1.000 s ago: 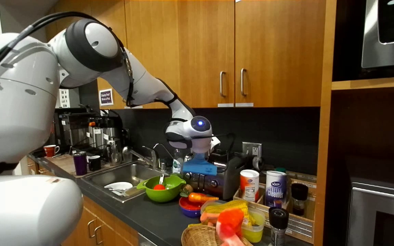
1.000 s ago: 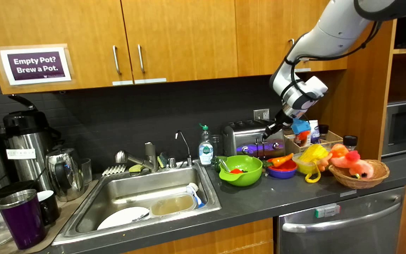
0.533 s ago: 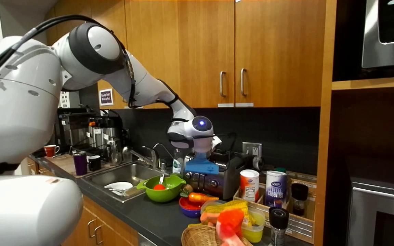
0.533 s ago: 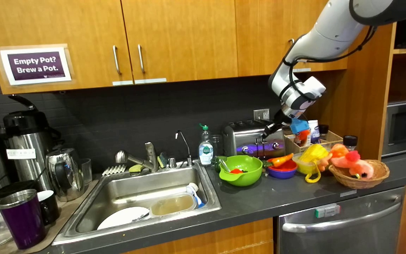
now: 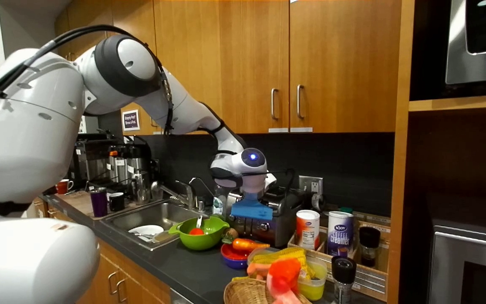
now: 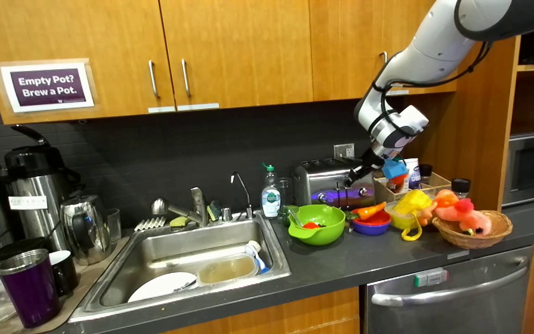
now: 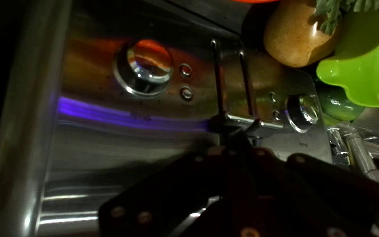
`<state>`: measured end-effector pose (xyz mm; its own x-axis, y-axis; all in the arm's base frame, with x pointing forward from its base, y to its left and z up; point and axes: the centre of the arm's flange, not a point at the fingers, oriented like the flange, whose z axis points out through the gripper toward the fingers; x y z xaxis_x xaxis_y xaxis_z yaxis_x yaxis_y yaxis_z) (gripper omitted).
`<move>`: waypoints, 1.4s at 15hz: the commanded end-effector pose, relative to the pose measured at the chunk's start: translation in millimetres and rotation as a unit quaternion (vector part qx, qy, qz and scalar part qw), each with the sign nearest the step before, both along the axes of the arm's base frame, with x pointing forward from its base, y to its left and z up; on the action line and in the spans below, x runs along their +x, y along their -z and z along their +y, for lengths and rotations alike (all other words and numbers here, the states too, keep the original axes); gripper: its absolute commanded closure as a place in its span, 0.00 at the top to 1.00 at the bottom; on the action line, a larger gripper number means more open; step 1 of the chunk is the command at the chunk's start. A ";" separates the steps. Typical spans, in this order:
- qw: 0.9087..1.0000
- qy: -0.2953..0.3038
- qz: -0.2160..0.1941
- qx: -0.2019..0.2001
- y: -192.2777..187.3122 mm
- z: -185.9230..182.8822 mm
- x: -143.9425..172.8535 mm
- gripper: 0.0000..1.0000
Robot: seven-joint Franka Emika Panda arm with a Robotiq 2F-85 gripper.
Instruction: Push down the right switch of the toaster
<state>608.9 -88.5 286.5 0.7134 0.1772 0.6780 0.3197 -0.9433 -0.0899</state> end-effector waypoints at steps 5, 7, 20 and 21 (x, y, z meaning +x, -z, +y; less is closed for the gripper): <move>1.000 0.000 0.011 0.014 18.7 -0.5 11.0 0.00; 1.000 0.002 0.020 0.017 27.3 -3.3 11.2 0.00; 0.999 0.006 0.031 0.031 36.2 -7.0 12.5 0.00; 0.999 0.006 0.031 0.030 35.9 -7.5 12.3 0.00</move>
